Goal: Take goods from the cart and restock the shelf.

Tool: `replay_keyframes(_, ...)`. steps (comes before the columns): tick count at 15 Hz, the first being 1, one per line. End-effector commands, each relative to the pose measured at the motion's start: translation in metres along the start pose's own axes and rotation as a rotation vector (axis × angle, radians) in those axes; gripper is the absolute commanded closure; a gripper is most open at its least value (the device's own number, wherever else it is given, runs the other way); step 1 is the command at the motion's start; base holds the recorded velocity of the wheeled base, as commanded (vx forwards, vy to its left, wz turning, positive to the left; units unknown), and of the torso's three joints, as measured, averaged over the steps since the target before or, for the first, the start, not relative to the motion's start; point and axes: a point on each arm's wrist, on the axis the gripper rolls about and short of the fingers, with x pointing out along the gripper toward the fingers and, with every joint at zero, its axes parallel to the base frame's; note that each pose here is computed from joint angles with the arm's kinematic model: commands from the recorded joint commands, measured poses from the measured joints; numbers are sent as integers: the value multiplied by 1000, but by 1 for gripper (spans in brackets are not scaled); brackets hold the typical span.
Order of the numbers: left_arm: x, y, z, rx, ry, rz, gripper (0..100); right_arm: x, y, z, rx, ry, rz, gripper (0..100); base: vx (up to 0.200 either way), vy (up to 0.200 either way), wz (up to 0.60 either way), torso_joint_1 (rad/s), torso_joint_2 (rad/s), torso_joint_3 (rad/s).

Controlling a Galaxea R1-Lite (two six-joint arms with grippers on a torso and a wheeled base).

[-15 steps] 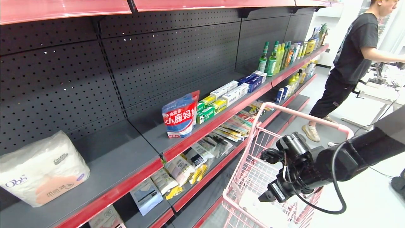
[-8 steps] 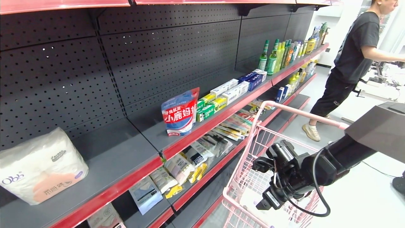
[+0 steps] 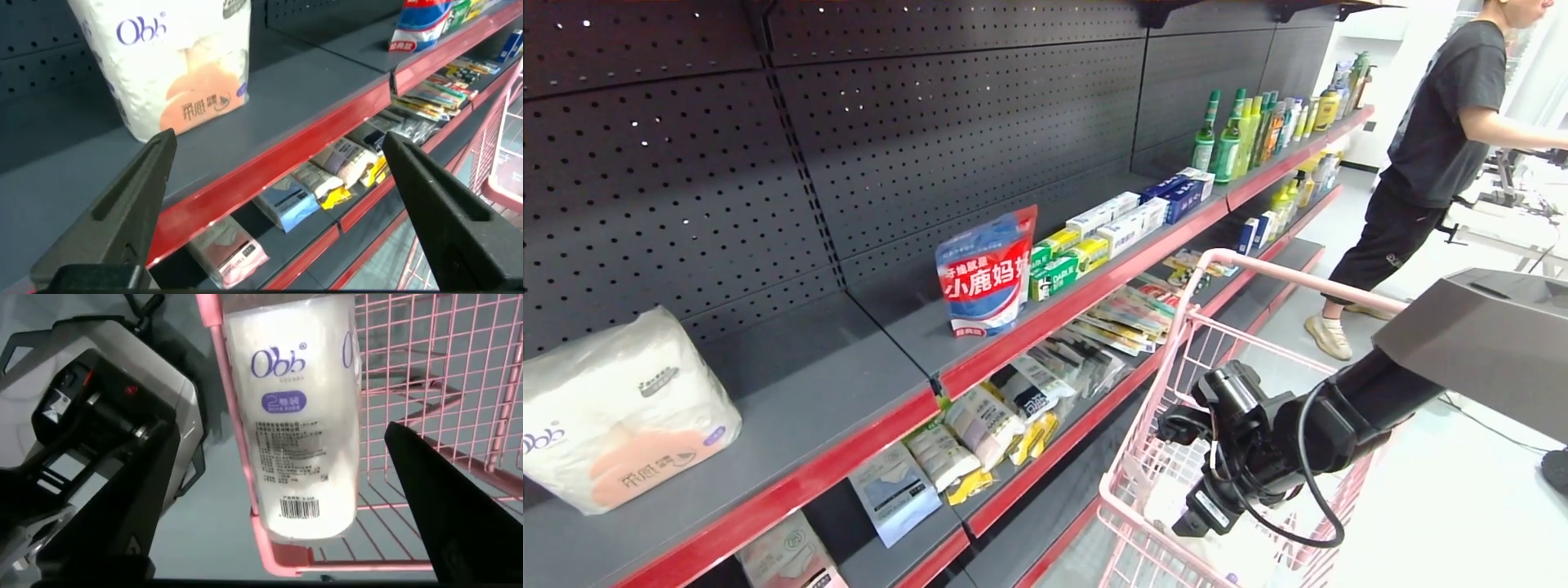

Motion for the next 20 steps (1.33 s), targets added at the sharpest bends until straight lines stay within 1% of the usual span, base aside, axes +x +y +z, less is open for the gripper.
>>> replay_keyframes(1, 0, 0, 0, 0, -1, 1, 0, 3, 0, 2, -8, 0, 1, 0, 0, 0, 0, -163, 344, 183)
replay_keyframes(6, 0, 0, 0, 0, -1, 1, 0, 5, -5, 7, -24, -14, -7, 0, 0, 0, 0, -150, 340, 197)
replay_keyframes(11, 0, 0, 0, 0, -1, 1, 0, 13, -6, 9, -28, -5, -4, 0, 0, 0, 0, -15, 45, 24)
replay_keyframes(13, 0, 0, 0, 0, -1, 1, 0, 14, -7, 9, -27, -4, -3, 0, 0, 0, 0, -124, 305, 173)
replay_keyframes(16, 0, 0, 0, 0, -1, 1, 0, 11, -15, 15, -21, -31, -19, 0, 0, 0, 0, -115, 289, 167)
replay_keyframes(19, 0, 0, 0, 0, -1, 1, 0, 9, -23, 20, -29, -54, -33, 0, 0, 0, 0, -7, 24, 15)
replay_keyframes(20, 0, 0, 0, 0, -1, 1, 0, 10, -26, 18, -26, -49, -37, 0, 0, 0, 0, 0, 0, 0)
